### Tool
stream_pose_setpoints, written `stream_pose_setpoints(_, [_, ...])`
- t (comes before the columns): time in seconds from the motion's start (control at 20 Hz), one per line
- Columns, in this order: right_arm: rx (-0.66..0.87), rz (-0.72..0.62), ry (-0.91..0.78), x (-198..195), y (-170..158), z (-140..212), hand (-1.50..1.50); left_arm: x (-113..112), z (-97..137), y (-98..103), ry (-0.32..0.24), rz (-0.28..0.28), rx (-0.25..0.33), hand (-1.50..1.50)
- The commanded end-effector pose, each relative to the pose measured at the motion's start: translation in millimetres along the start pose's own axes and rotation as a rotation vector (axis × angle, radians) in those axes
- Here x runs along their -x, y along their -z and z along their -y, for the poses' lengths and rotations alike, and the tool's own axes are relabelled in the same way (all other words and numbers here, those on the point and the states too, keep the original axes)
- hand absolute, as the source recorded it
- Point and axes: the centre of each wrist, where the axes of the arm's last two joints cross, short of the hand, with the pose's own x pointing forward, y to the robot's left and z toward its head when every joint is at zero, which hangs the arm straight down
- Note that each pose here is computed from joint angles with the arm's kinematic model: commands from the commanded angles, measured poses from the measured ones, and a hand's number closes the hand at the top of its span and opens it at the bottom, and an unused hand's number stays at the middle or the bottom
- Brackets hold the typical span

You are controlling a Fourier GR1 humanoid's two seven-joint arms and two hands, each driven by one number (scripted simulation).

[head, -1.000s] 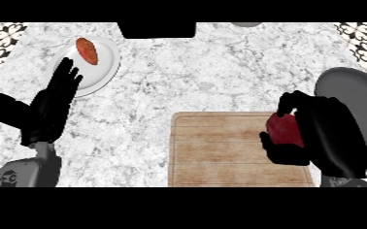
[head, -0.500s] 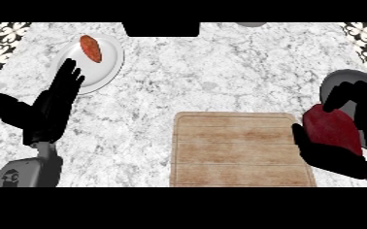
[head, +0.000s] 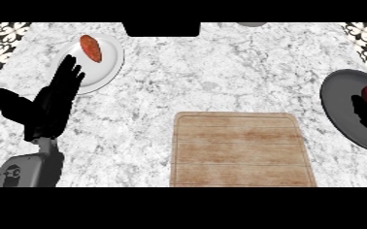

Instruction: Pick the pear from the cutting board and place it in the pan

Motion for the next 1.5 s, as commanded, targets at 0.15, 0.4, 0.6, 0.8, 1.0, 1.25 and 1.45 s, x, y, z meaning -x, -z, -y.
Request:
stream_pose_setpoints(0.15, [0.070,-0.081,0.055,99,39,-9,1.50,4,13,-5,0.000,0.001,-0.002,0.00])
stream_pose_setpoints(0.4, [0.019,-0.037,0.081,150,48,-38,1.50,7,-18,-7,-0.001,-0.001,0.020,0.00])
stream_pose_setpoints(0.6, [-0.050,0.026,0.126,140,64,-89,1.50,26,15,-3,0.002,-0.013,0.022,0.00])
stream_pose_setpoints(0.8, [-0.083,0.030,0.108,155,73,-123,1.50,-3,3,0,-0.008,0.007,0.035,0.00])
stream_pose_setpoints(1.0, [-0.165,-0.039,0.004,186,69,-125,1.50,-4,6,-3,0.005,0.013,0.031,0.00])
stream_pose_setpoints(1.25, [-0.252,-0.255,0.194,190,72,-142,-1.50,12,17,-5,-0.005,0.011,0.040,0.00])
stream_pose_setpoints(1.45, [-0.290,-0.206,0.238,197,63,-156,-1.50,-6,14,13,0.001,0.011,-0.002,0.00])
